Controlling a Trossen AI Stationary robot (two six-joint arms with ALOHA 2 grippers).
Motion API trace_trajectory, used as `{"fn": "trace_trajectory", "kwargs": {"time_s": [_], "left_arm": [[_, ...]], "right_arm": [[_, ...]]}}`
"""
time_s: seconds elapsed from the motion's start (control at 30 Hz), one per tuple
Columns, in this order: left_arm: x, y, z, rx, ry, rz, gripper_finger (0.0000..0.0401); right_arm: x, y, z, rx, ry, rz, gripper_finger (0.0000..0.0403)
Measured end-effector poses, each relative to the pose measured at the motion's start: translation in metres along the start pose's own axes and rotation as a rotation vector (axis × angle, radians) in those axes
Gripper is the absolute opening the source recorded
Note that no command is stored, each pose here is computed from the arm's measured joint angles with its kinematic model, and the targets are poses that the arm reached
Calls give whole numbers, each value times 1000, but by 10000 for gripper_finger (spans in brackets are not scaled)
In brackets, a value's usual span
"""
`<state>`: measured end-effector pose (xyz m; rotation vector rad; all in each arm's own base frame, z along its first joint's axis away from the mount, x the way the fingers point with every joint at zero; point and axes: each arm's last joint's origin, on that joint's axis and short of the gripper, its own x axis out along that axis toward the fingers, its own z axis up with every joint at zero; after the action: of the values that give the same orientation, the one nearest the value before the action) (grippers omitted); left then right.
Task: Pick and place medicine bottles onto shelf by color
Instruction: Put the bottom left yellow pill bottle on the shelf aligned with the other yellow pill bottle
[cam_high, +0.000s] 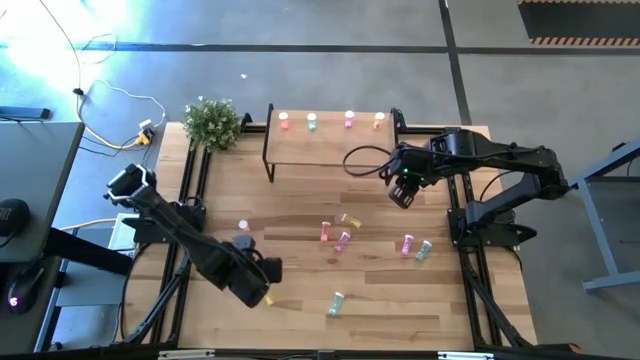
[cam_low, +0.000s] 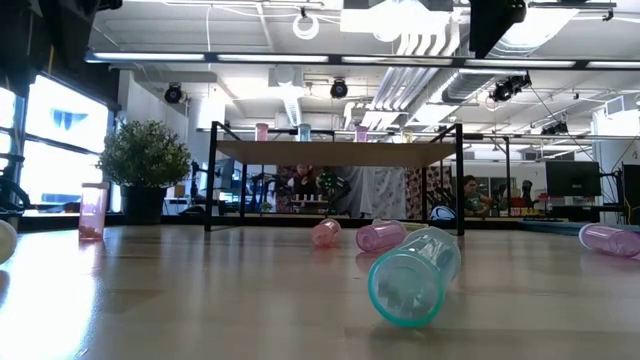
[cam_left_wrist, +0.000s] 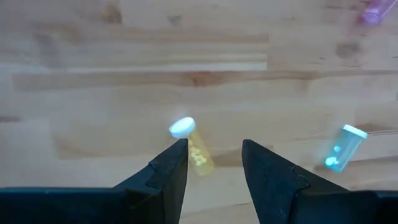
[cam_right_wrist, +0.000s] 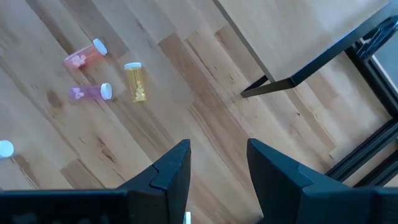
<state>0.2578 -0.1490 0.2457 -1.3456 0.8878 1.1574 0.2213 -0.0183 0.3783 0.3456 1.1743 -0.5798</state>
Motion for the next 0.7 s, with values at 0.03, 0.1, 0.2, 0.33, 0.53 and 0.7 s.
{"fn": "trace_trajectory", "kwargs": {"time_s": [0.03,0.1,0.2,0.33,0.53,0.7], "left_arm": [[4,-1,-4,-11,-2,-7,143],[13,-2,-11,-25,-7,-2,143],[28,-4,-20,-46,-10,21,143],[47,-6,-31,-50,9,46,143],[70,-8,-41,-49,34,91,143],[73,-8,-43,-50,51,107,142]], "right_arm": [[0,0,0,-10,0,0,149],[0,0,0,-24,0,0,149],[0,0,0,-27,-1,-2,149],[0,0,0,-50,-1,-3,149],[0,0,0,-51,-1,-3,149],[0,0,0,-51,-1,-3,149]]}}
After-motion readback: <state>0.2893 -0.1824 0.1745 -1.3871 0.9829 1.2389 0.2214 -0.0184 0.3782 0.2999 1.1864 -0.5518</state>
